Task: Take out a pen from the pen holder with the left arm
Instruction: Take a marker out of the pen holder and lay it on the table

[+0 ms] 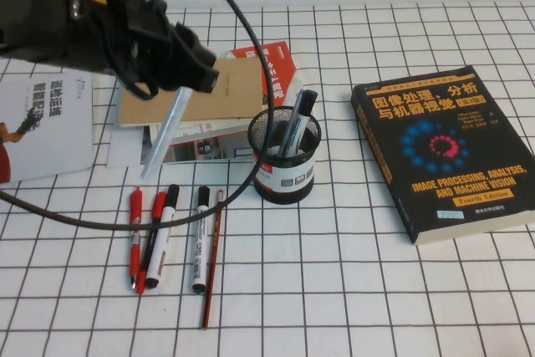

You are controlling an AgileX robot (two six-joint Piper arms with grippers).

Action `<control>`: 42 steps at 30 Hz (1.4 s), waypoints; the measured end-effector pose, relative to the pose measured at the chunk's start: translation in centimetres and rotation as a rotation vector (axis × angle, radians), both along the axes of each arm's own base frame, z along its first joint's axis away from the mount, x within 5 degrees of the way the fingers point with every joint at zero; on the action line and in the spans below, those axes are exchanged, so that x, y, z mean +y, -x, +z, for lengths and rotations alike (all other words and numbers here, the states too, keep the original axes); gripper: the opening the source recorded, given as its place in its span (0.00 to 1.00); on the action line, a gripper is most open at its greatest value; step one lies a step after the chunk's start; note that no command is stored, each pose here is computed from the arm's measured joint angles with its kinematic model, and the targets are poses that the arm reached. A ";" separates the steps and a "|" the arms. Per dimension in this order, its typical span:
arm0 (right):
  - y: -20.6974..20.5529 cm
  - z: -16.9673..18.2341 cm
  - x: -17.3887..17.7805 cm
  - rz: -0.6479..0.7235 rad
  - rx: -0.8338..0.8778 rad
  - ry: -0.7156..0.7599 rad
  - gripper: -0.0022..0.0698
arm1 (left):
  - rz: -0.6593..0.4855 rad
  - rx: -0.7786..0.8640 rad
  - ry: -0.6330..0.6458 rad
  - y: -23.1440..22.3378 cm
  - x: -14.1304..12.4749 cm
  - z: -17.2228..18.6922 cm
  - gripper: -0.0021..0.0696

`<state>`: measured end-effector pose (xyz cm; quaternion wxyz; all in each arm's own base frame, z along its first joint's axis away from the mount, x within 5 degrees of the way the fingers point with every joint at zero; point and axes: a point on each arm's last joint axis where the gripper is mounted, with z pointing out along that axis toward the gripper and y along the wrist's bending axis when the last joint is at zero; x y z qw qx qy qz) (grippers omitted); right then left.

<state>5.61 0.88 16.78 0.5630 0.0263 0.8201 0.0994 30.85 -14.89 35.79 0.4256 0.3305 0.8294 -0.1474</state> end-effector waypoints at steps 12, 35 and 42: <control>0.0 0.0 0.0 0.000 0.000 0.000 0.01 | 0.246 0.530 -0.241 -1.1 1.1 -8.0 0.17; 0.0 0.0 0.0 0.000 0.000 0.000 0.01 | 0.444 0.755 -0.001 -6.0 2.0 -15.9 0.17; 0.0 0.0 0.0 0.000 0.000 0.000 0.01 | 0.423 0.744 -0.013 -6.0 2.0 -15.9 0.36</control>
